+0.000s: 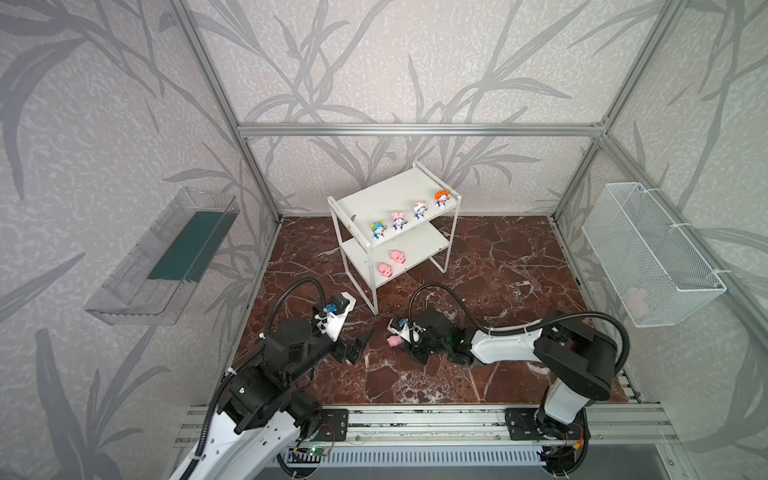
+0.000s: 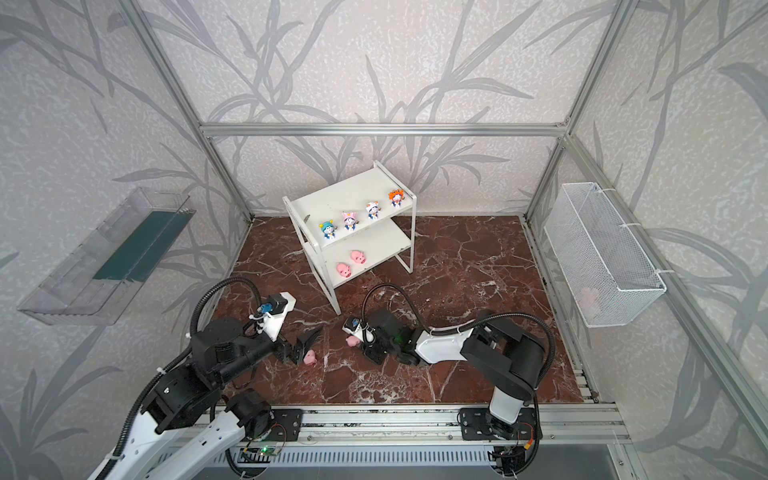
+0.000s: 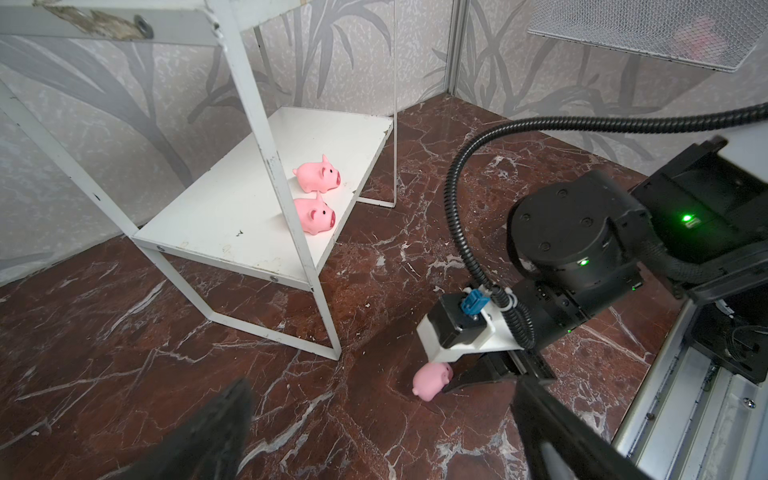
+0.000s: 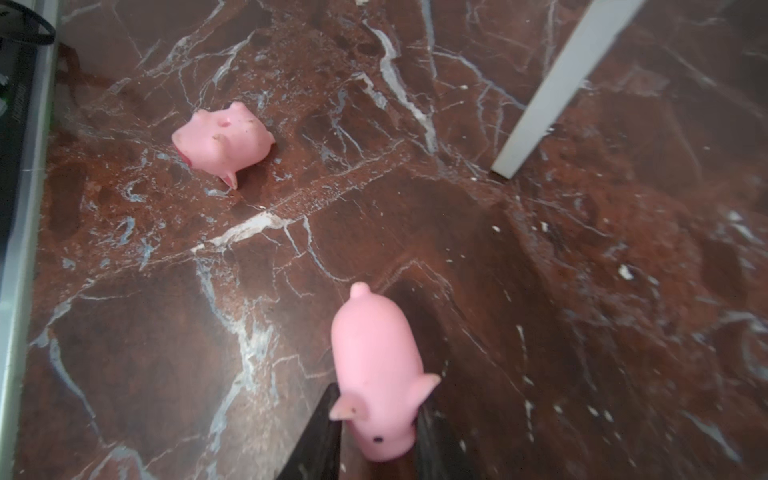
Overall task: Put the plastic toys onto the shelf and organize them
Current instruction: 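Lift the pig with the right gripper and carry it to the lower tier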
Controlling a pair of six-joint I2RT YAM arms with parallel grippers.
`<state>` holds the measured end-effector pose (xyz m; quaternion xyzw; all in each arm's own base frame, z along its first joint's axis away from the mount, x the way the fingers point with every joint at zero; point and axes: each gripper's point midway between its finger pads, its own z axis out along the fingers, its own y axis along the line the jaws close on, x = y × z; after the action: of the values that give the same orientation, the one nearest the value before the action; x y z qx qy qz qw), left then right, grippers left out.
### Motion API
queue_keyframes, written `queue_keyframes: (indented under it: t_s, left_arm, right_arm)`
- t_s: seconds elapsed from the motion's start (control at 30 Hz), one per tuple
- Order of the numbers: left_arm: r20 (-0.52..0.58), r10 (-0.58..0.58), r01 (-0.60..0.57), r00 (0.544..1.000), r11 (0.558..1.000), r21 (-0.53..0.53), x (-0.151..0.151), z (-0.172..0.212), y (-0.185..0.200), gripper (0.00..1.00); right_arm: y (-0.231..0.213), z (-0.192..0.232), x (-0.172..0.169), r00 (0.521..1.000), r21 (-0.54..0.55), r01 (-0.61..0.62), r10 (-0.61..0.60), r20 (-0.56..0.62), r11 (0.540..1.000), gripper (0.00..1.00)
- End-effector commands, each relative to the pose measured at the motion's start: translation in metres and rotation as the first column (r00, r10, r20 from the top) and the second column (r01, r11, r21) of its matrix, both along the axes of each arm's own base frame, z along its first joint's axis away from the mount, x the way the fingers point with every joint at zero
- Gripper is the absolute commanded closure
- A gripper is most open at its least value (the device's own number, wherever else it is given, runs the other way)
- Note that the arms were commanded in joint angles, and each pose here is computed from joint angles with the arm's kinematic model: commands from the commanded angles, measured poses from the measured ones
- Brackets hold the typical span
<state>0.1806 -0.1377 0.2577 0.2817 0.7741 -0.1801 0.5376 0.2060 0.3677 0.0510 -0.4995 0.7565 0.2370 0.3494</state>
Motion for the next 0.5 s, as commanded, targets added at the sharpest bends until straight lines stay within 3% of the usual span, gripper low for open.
queue_keyframes:
  t_s: [0.0, 0.23, 0.47]
  left_arm:
    - [0.001, -0.011, 0.011, 1.0, 1.0, -0.006, 0.001, -0.001, -0.003, 0.01]
    - [0.002, -0.011, 0.011, 1.0, 1.0, -0.007, 0.001, -0.001, -0.003, 0.01]
    - [0.005, -0.013, 0.013, 1.0, 1.0, -0.008, 0.002, 0.0, -0.004, 0.01]
  right_arm:
    - [-0.026, 0.012, 0.018, 0.989, -0.03, 0.145, -0.144, 0.026, 0.989, 0.71]
    - [-0.057, 0.066, 0.061, 0.943, 0.028, 0.322, -0.324, 0.08, 0.946, 0.73]
    - [-0.071, 0.13, 0.093, 0.904, 0.131, 0.394, -0.409, 0.123, 0.91, 0.73]
